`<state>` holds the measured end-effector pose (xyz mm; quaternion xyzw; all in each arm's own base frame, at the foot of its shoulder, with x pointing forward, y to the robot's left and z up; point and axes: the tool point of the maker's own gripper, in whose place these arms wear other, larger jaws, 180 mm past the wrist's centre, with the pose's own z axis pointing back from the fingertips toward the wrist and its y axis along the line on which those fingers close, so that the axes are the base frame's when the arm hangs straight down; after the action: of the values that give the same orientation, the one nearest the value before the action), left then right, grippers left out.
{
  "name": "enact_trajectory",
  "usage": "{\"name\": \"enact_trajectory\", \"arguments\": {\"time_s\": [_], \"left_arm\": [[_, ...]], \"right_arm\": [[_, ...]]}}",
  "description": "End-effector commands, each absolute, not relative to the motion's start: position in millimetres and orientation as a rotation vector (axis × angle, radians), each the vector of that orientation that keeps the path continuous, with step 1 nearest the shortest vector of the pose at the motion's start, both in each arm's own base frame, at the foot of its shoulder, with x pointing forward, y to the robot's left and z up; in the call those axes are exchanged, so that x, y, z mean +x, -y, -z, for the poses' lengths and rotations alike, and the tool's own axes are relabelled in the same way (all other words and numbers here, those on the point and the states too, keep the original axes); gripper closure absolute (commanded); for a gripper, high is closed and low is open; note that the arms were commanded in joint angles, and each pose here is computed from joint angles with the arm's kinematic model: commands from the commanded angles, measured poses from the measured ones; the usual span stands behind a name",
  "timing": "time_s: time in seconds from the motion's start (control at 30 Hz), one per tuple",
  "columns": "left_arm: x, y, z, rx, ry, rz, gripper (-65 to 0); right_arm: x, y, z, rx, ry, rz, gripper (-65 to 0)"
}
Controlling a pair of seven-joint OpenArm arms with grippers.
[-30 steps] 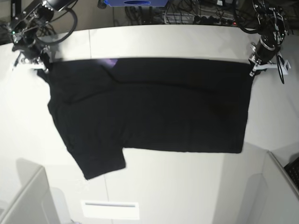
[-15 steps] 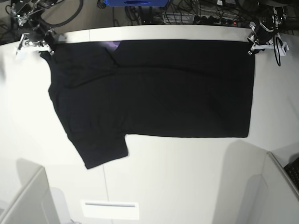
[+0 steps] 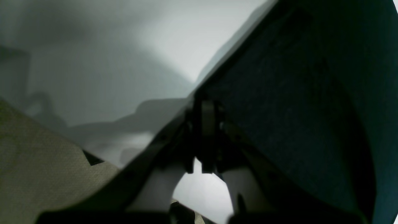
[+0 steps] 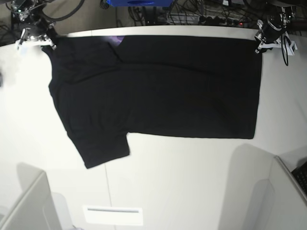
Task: Fold the T-shirt properly
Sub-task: 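Pull the shirt further toward the robot, then open both grippers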
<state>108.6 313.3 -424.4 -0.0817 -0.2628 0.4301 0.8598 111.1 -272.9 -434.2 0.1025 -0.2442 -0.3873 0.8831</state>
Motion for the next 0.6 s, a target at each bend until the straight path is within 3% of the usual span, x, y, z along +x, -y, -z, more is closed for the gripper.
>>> {"name": "enact_trajectory", "arguments": {"time_s": [0.0,0.57], "left_arm": [[105.7,-317.3,421.9,-0.157,0.553,-0.892,0.0],[88.1,-316.2,424.7,-0.142,0.515,-0.893,0.0]], "right_arm": [[115.5,279.9,426.2,0.199,0.542,0.79,0.0],[126.8,286.3,421.3,0.191,0.566,0.77,0.0]]}}
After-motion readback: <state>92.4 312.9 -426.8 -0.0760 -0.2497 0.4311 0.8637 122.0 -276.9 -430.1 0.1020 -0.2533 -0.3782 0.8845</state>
